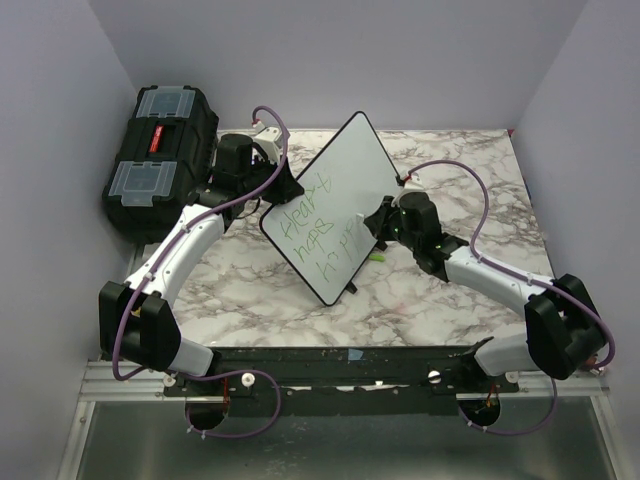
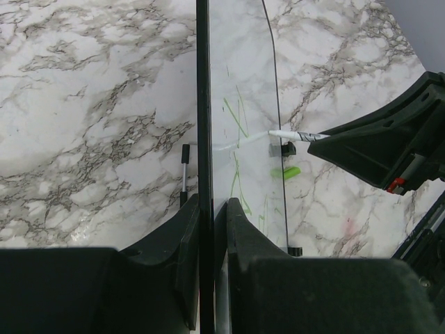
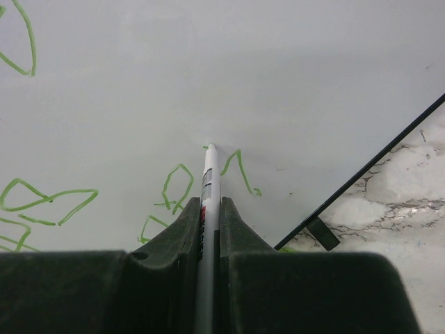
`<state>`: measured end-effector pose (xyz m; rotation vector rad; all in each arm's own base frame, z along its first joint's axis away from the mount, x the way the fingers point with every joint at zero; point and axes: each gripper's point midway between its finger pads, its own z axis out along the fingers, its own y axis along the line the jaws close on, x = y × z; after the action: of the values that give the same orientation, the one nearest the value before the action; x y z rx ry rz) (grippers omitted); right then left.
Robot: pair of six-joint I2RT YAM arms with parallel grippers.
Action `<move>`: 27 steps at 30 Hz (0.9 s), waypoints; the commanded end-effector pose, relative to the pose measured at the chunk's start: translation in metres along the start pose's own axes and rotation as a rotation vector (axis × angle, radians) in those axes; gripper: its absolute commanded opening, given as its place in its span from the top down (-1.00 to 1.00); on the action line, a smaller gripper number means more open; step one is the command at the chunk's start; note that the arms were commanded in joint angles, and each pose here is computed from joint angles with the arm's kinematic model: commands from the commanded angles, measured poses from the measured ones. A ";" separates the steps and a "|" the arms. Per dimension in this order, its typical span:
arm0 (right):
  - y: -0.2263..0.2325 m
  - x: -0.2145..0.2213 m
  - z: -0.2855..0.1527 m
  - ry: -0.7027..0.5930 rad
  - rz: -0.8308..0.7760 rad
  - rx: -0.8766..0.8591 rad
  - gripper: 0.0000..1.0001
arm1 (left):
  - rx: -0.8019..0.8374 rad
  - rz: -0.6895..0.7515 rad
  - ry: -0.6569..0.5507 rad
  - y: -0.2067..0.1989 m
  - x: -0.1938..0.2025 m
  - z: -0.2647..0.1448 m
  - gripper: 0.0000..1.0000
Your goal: Write a sentence on the whiteboard
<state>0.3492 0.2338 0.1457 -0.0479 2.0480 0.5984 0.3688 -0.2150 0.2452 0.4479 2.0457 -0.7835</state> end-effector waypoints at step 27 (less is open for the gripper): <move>-0.021 -0.013 0.001 -0.020 0.062 0.010 0.99 | -0.060 0.101 0.069 0.013 0.020 -0.006 1.00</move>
<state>0.3609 0.2093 0.1564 0.0269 2.0236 0.5790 0.3669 -0.2131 0.2460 0.4575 2.0454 -0.7712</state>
